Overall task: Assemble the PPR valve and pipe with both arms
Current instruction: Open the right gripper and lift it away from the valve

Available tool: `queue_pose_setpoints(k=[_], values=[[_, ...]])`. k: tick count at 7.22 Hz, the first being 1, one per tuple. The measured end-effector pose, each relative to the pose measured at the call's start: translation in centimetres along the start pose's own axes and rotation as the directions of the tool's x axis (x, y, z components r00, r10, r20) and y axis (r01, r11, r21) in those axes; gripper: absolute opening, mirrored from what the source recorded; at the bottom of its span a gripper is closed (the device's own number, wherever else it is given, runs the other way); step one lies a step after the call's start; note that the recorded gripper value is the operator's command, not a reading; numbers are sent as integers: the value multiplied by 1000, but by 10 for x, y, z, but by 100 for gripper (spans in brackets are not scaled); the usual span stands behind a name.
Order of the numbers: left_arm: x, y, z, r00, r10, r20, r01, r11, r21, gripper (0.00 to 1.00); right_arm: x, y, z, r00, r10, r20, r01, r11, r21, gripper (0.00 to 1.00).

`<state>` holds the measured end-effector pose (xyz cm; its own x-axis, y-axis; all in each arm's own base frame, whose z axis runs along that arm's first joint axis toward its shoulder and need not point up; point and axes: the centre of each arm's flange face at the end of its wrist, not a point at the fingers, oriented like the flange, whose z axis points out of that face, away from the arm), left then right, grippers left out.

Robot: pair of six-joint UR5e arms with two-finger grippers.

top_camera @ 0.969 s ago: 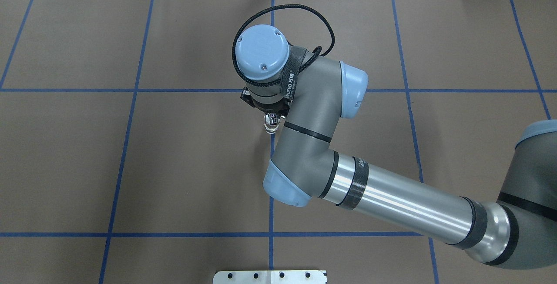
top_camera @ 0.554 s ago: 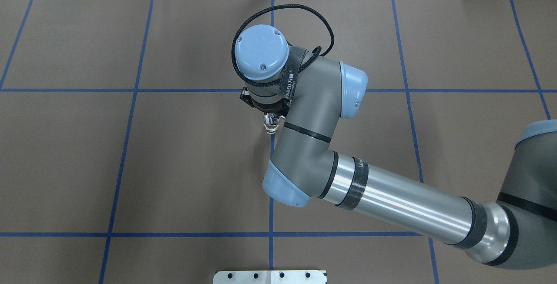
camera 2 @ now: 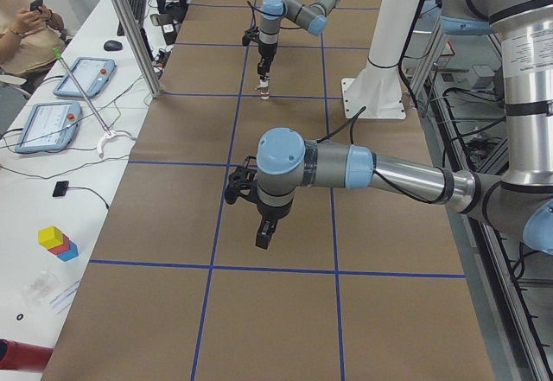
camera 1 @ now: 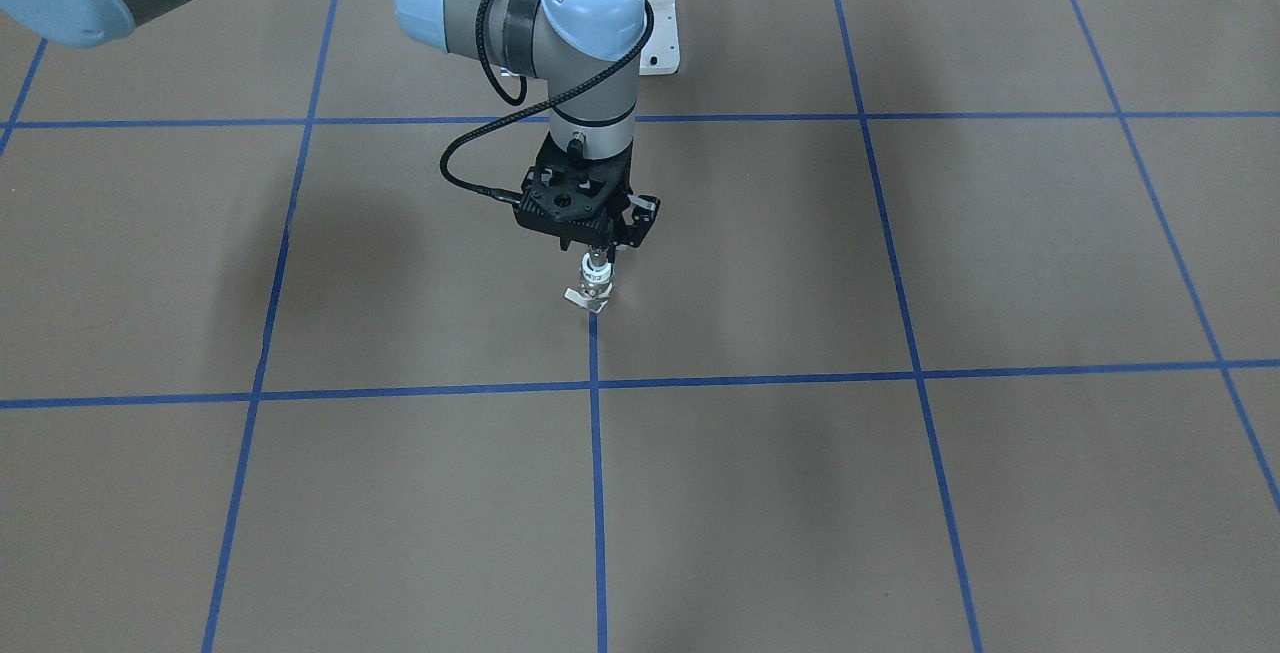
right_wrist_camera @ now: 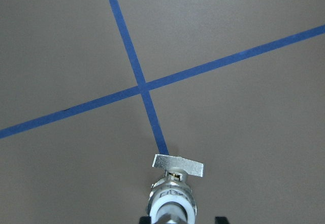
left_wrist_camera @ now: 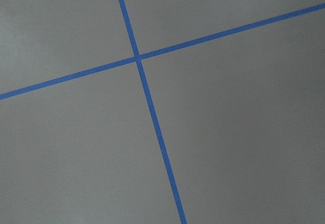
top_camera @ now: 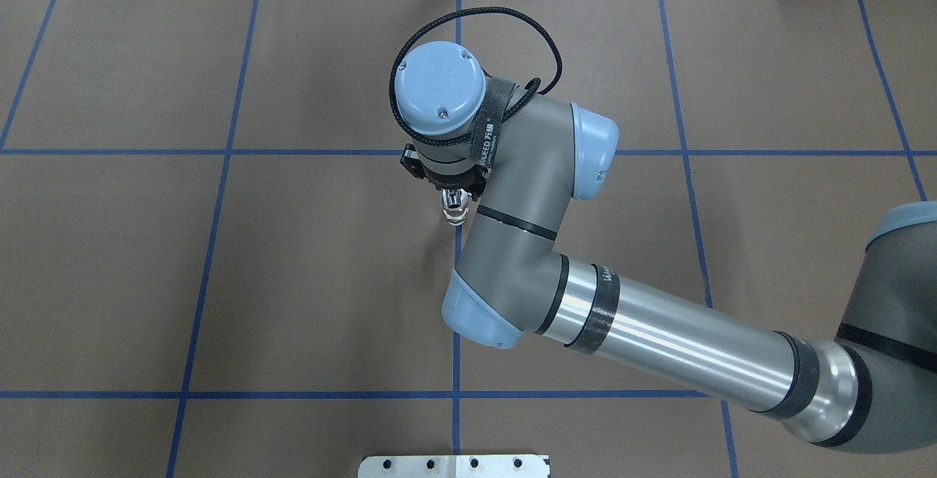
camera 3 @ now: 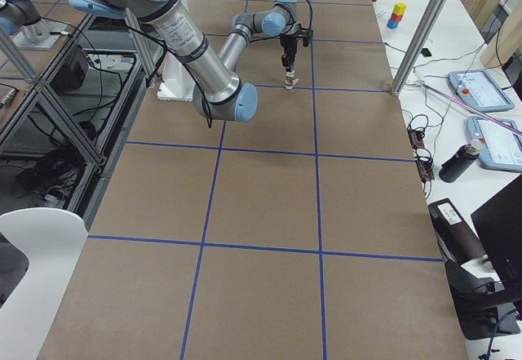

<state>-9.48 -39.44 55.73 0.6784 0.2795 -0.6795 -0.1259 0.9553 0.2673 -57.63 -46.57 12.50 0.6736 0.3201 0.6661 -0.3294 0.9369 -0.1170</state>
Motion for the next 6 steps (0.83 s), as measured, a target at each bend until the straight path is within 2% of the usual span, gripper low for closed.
queue_pose_setpoints(k=[3, 4, 6], values=[[0, 0, 0, 1000, 0, -1, 0, 1000, 1, 100, 0, 0, 0, 1000, 0, 1, 0, 1000, 0, 59], [0, 0, 0, 1000, -1, -1, 1, 1000, 1, 100, 0, 0, -1, 1000, -1, 2, 1, 1000, 0, 100], [0, 0, 0, 1000, -1, 0, 1, 1000, 1, 100, -2, -1, -9, 1000, -15, 16, 15, 1000, 4, 100]])
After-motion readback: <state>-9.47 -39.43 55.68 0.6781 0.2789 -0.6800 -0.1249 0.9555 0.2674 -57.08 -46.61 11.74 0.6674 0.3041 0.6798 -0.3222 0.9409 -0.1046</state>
